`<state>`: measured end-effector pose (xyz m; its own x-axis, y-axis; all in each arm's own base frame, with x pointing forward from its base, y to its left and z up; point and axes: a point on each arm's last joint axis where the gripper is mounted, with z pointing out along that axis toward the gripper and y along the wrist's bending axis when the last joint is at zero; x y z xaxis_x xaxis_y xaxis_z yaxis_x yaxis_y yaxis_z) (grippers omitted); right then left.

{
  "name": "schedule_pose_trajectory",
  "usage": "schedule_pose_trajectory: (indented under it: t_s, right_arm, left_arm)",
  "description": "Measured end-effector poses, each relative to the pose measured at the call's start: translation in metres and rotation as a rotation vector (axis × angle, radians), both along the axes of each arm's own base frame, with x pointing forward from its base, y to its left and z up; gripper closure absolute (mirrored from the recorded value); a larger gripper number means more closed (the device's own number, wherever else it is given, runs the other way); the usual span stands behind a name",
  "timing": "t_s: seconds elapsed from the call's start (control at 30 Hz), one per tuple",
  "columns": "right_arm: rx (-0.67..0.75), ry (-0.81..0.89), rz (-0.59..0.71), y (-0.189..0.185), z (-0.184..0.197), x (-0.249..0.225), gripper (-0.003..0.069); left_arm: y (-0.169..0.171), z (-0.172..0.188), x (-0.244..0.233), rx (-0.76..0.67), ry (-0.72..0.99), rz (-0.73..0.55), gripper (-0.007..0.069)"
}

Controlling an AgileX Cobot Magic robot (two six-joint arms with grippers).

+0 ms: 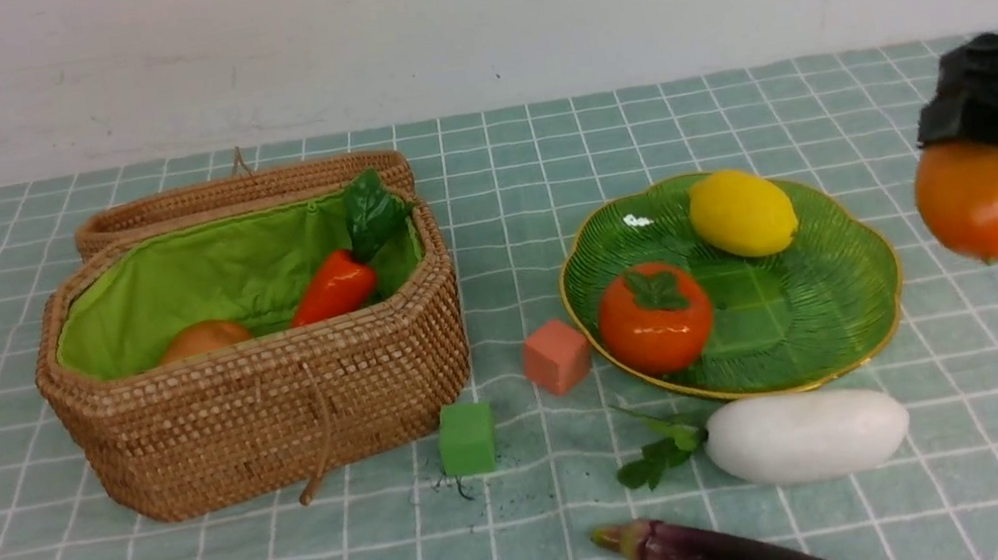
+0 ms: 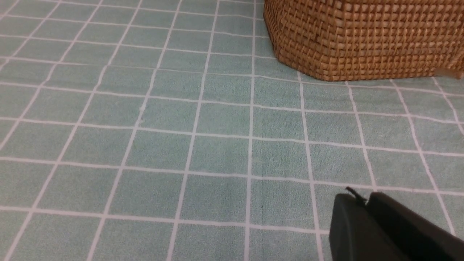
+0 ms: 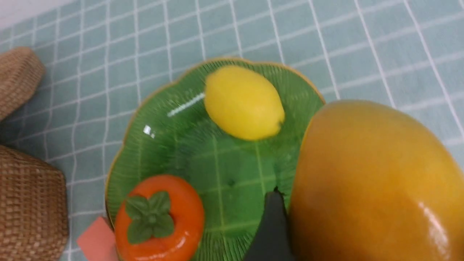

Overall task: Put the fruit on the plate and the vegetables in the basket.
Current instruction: Use the right arm to grab a mango and put it into the right plate, then grab an eggplant with your right arm and place it in the basket on the left.

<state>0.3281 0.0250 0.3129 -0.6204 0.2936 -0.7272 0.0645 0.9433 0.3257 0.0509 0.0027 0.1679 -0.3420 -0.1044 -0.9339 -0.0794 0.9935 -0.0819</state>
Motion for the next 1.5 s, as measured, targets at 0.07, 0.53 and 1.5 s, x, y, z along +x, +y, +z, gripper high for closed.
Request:
schedule_pose_trajectory:
  t_s: [0.07,0.53,1.5]
  right_arm:
    - [-0.03,-0.029,0.038,0.01,-0.01,0.012,0.0104]
    - [-0.153,0.116,0.193,0.047,-0.101,0.05,-0.0006]
    - [-0.494,0.38,0.895,0.142,-0.146,-0.091,0.0095]
  left_arm:
    - [0.0,0.0,0.0,0.0,0.0,0.0,0.0575]
    - [0.0,0.0,0.0,0.0,0.0,0.0,0.0561]
    - [0.0,0.0,0.0,0.0,0.0,0.0,0.0536]
